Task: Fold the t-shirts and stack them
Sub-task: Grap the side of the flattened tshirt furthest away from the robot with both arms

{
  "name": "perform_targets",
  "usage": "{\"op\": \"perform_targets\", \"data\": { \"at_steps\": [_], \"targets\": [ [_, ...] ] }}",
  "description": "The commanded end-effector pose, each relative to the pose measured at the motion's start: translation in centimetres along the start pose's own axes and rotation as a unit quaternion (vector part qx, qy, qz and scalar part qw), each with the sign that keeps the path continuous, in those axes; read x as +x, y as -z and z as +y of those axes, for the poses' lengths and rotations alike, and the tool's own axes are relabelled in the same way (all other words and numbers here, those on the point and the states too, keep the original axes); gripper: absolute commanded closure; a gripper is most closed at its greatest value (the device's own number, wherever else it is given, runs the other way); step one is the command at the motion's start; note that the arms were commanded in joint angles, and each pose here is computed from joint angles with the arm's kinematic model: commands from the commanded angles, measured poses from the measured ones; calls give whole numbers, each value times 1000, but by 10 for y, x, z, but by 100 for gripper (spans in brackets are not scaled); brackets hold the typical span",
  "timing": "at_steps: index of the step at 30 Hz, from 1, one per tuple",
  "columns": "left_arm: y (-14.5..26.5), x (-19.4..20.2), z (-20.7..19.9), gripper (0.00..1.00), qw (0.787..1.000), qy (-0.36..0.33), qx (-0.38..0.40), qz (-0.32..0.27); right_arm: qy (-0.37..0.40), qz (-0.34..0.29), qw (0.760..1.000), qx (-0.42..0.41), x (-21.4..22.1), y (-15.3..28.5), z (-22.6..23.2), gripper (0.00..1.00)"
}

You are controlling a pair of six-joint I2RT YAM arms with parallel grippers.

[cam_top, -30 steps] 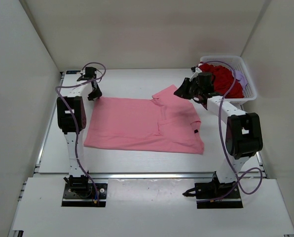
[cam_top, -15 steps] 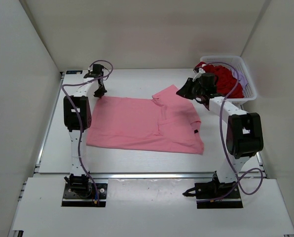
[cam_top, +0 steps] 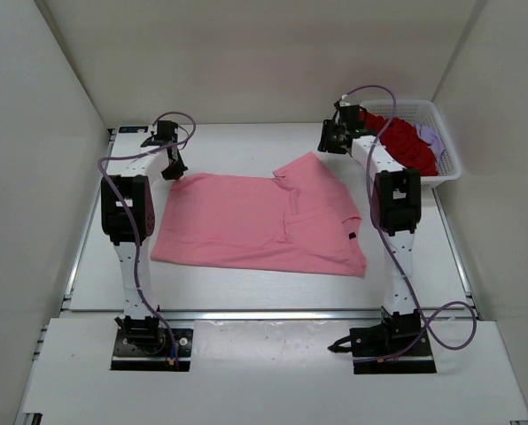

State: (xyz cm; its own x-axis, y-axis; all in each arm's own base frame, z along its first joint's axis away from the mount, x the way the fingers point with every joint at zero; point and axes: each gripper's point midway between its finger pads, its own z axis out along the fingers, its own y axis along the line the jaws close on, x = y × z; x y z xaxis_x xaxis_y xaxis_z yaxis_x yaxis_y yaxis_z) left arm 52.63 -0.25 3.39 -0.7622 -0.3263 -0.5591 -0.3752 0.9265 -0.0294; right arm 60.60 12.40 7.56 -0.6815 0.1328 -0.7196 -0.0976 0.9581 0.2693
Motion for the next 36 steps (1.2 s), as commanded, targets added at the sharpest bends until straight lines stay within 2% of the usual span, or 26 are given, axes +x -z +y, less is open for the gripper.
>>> {"op": "perform_targets", "data": {
  "at_steps": [1,5,7,14,21,25,30,33,36],
  "targets": [
    [40,-36,-18,100,997,18,51,-58,50,39,997,41,-1,-20,-5,61],
    [46,-39,-23,100,995,30,73,-59,44,49,998,23,-6,-38,4,57],
    [45,-39,-28,100,995,27,77,-61,36,59,998,11,6,-41,4,53],
    [53,-44,-37,100,993,24,90,-70,36,68,997,-6,14,-48,20,56],
    [56,-42,-36,100,993,24,88,-73,45,76,996,-19,23,-49,33,72],
    [61,-43,-38,100,992,25,98,-74,45,60,997,-16,8,-43,38,100],
    [69,-41,-31,100,991,34,104,-79,64,32,997,-29,-34,4,57,100],
    [72,-40,-35,100,987,51,135,-73,61,41,997,-37,-48,44,59,100],
    [76,-43,-28,100,985,64,139,-78,61,74,994,-47,-40,81,63,100]
  ]
}}
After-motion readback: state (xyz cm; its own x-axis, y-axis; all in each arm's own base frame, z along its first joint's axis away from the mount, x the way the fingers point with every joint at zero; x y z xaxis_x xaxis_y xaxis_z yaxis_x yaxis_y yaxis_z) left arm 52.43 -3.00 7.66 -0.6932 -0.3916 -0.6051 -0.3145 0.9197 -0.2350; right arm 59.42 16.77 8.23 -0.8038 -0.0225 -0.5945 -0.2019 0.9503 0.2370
